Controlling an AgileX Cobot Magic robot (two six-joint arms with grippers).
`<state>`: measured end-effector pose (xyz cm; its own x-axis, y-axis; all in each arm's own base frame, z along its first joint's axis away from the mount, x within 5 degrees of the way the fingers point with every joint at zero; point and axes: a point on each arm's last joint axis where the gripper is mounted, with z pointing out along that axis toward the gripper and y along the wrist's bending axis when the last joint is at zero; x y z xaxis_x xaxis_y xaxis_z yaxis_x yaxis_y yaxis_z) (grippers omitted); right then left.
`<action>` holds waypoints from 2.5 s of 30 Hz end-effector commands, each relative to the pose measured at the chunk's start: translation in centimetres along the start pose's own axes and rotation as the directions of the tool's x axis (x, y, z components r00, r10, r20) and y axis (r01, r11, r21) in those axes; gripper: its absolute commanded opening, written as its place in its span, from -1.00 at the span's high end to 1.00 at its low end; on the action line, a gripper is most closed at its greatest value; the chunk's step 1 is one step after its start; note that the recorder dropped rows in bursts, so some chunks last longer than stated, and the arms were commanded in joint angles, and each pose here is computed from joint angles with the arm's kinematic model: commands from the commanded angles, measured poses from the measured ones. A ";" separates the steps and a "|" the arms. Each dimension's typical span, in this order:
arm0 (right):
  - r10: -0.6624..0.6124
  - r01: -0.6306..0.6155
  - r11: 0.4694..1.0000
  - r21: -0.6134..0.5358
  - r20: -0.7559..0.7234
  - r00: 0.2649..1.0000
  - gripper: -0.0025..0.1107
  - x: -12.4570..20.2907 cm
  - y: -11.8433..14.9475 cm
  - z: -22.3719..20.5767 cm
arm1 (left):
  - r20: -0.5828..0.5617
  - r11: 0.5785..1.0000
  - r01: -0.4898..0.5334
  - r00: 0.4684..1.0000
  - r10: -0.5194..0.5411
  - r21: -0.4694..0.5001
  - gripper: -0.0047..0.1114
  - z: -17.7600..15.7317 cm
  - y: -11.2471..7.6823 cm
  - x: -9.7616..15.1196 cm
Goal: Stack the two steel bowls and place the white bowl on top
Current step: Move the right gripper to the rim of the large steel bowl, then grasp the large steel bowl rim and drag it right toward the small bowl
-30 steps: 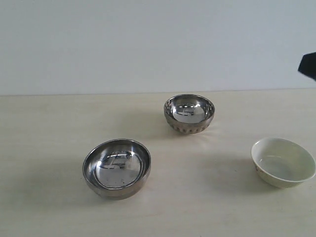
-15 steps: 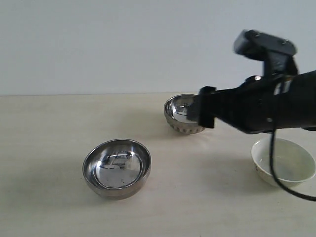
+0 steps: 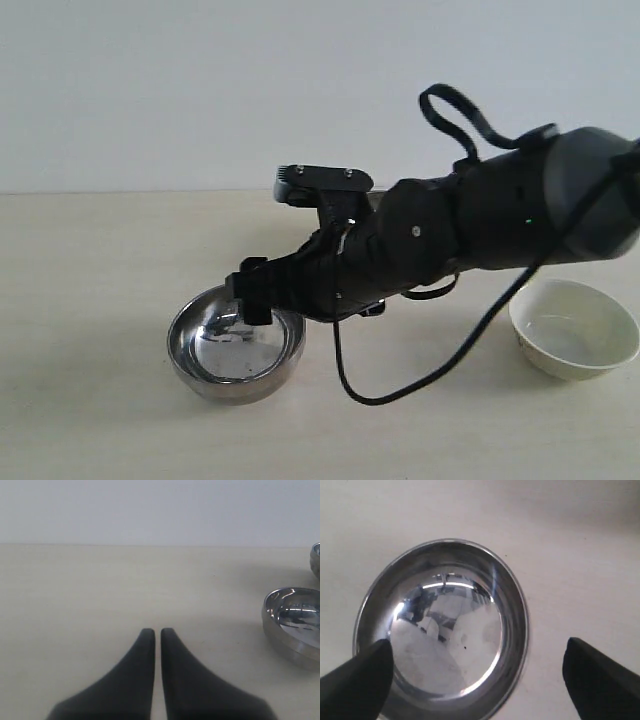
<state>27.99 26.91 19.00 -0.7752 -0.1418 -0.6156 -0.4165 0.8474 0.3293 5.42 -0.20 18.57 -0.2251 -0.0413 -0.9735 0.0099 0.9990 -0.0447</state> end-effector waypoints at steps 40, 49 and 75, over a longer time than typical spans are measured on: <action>-0.022 0.022 1.000 0.020 0.009 1.000 0.96 -2.1 -1.0 0.5 | 0.007 1.000 0.004 1.000 -0.004 0.005 0.85 0.0 0.0 0.0; 0.050 -0.045 0.992 0.114 -0.049 0.998 0.96 -2.8 -6.0 -2.8 | 0.007 1.000 0.004 1.000 -0.004 0.005 0.85 0.0 0.0 0.0; 0.132 -0.161 0.957 0.241 0.133 0.982 0.96 2.1 -13.0 -1.9 | 0.007 1.000 0.004 1.000 -0.004 0.005 0.85 0.0 0.0 0.0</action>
<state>30.66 14.88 15.40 -0.7485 0.0332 -0.6623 -0.1730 0.9544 0.2433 5.42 -0.20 18.57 -0.2251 -0.0413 -0.9735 0.0099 0.9990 -0.0447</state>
